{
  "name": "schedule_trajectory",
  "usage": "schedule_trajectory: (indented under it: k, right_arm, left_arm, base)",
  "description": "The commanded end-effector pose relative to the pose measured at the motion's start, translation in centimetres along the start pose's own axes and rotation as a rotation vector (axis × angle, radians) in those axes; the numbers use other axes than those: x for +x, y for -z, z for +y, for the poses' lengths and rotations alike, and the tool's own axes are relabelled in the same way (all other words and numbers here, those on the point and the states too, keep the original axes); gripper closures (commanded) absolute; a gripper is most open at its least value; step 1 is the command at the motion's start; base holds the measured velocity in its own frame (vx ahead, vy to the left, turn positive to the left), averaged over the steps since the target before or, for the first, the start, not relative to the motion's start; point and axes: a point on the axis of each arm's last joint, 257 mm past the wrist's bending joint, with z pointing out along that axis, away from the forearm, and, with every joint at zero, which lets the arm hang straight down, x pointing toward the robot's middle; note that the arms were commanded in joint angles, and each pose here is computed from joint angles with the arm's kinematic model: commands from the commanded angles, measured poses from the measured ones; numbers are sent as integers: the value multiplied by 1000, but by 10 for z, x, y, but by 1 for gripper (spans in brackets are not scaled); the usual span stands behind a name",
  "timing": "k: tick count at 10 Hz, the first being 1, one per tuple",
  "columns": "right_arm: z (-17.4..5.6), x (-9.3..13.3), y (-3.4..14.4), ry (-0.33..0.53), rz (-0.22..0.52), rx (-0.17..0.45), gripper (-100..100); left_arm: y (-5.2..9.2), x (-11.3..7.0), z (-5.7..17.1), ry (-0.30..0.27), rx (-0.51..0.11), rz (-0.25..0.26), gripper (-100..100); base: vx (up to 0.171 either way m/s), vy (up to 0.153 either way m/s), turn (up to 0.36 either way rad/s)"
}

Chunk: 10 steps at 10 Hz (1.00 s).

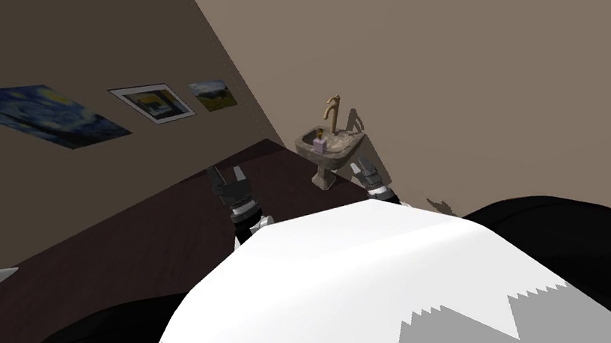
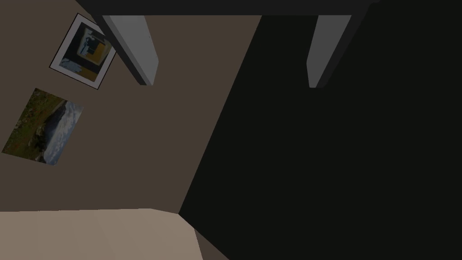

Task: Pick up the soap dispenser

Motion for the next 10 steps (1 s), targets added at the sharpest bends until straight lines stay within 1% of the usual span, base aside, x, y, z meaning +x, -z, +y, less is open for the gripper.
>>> schedule_trajectory:
  k: [1,2,3,4,5,6,7,8,9,10]
  right_arm:
    - [-12,4,7,15,48,32,-100]
    - [-30,11,23,22,86,89,-100]
    - [-30,13,24,33,114,93,-100]
    - [-48,19,41,39,150,150,-100]
    - [-49,20,42,51,180,154,-100]
    - [-65,26,61,59,223,212,-100]
    - [-66,26,62,70,251,215,-100]
    - [-81,30,83,74,288,272,-100]
    - [-82,30,84,86,317,276,-100]
    - [-95,33,105,90,356,329,-100]
  left_arm:
    - [0,0,0,0,0,0,0]
    - [0,0,0,0,0,0,0]
    - [0,0,0,0,0,0,0]
    - [0,0,0,0,0,0,0]
    - [0,0,0,0,0,0,0]
    - [0,0,0,0,0,0,0]
    - [0,0,0,0,0,0,0]
    - [0,0,0,0,0,0,0]
    - [0,0,0,0,0,0,0]
    - [0,0,0,0,0,0,0]
  base:
    - [-71,75,37]
    - [-84,87,92]
    - [-78,68,40]
    - [-80,90,85]
    - [-77,77,49]
    - [-75,72,106]
    - [-74,65,45]
    - [-72,93,97]
    - [-53,71,34]
    - [-54,79,96]
